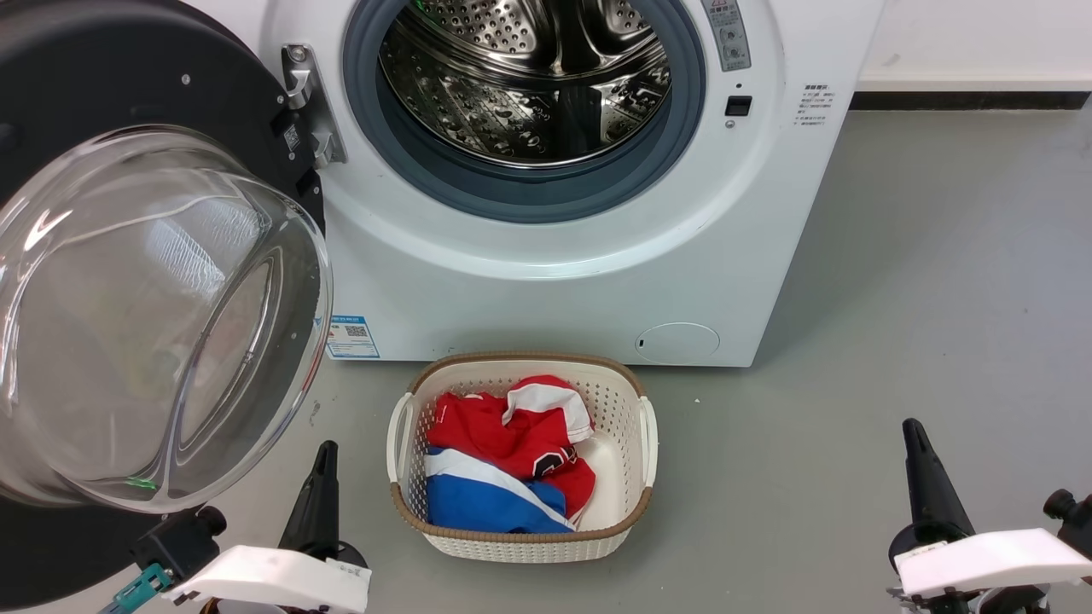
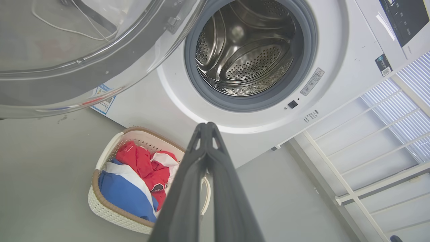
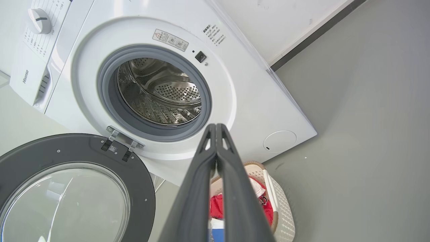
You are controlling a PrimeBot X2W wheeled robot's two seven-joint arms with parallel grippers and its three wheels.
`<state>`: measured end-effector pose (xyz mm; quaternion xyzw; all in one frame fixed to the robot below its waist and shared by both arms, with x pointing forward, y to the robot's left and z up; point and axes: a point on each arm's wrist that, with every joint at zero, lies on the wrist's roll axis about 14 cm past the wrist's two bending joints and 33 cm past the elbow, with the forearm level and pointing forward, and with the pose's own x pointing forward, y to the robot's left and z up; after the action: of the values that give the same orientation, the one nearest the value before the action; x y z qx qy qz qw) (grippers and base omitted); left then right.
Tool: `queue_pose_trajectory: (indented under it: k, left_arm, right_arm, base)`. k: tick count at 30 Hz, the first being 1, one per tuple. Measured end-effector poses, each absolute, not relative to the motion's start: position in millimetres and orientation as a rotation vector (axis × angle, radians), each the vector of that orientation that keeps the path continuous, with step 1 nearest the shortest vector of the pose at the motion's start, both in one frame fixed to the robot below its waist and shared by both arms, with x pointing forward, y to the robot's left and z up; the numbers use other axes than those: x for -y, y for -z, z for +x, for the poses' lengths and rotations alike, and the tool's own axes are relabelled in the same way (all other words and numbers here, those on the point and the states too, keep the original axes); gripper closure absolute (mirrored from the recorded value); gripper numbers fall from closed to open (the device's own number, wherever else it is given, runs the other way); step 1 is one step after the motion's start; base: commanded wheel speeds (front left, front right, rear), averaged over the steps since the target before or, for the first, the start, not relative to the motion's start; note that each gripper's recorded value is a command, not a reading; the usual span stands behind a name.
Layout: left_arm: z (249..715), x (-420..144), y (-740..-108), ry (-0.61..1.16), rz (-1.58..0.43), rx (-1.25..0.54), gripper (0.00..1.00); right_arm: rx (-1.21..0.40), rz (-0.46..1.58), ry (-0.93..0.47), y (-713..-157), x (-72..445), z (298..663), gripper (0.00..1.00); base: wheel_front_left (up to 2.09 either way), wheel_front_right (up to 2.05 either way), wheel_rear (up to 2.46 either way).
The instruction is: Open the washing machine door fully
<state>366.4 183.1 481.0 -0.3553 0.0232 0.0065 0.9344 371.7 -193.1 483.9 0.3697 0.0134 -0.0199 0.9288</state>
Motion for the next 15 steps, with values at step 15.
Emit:
queue_pose_trajectory:
  k: [15]
  left_arm:
    - [371.4, -189.9, -483.4, -0.038, -0.931, -0.049, 1.00]
  right_arm:
    - [-0.033, 0.957, 0.053, -485.6, 195.7, 376.0, 1.00]
  base:
    - [0.00, 0.00, 0.00]
